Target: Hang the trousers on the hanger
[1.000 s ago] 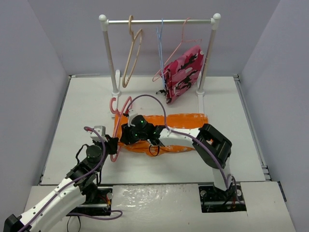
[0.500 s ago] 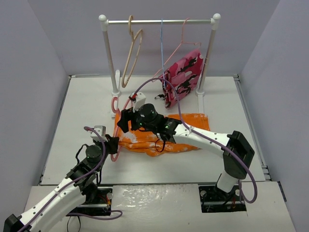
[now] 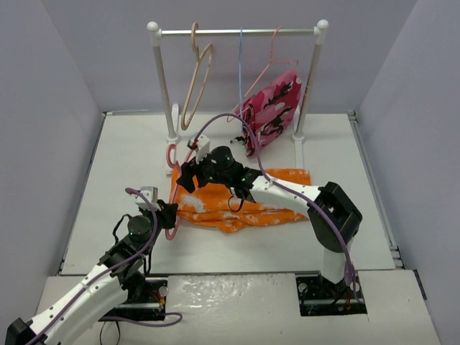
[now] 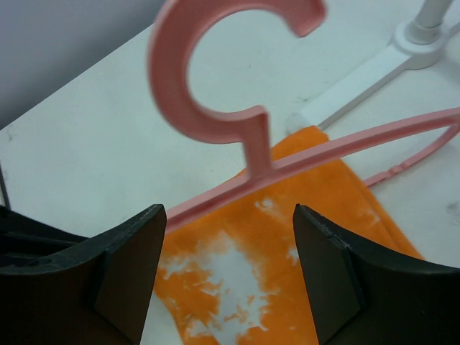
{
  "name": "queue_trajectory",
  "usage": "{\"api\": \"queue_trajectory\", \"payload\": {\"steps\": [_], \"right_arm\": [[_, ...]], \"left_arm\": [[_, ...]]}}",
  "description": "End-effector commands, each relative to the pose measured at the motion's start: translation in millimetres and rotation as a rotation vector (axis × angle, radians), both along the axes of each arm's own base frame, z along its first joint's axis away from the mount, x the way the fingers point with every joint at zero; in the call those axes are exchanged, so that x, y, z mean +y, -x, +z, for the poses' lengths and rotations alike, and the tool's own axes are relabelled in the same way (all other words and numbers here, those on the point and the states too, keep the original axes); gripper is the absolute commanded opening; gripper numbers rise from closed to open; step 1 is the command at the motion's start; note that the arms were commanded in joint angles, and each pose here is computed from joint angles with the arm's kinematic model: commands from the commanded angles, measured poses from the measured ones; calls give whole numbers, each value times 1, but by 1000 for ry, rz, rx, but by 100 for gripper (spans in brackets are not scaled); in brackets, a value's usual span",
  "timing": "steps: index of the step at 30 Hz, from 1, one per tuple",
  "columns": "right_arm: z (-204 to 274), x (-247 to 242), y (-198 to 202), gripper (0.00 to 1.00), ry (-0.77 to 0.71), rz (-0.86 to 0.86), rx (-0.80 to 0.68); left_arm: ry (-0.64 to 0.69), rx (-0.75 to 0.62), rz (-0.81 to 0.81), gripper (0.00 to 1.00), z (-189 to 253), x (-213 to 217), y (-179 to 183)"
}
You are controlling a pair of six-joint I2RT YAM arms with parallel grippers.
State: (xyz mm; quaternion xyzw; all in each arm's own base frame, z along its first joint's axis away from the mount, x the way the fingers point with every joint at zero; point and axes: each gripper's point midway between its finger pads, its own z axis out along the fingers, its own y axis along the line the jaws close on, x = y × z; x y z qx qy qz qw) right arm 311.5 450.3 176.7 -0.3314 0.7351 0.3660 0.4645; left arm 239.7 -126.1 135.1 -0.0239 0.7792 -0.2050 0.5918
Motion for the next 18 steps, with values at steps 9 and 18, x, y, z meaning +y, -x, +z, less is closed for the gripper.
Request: {"api": "queue_trajectory", "payload": {"steps": [9,18], "right_arm": [[70,21,-19,77,-110,160,-314],[52,28,-36,75,-79,172,-329]], "left_arm": [[105,-145,-61,0,57,-17,-5],[108,-142,-60,0,57,-17,-5]]}}
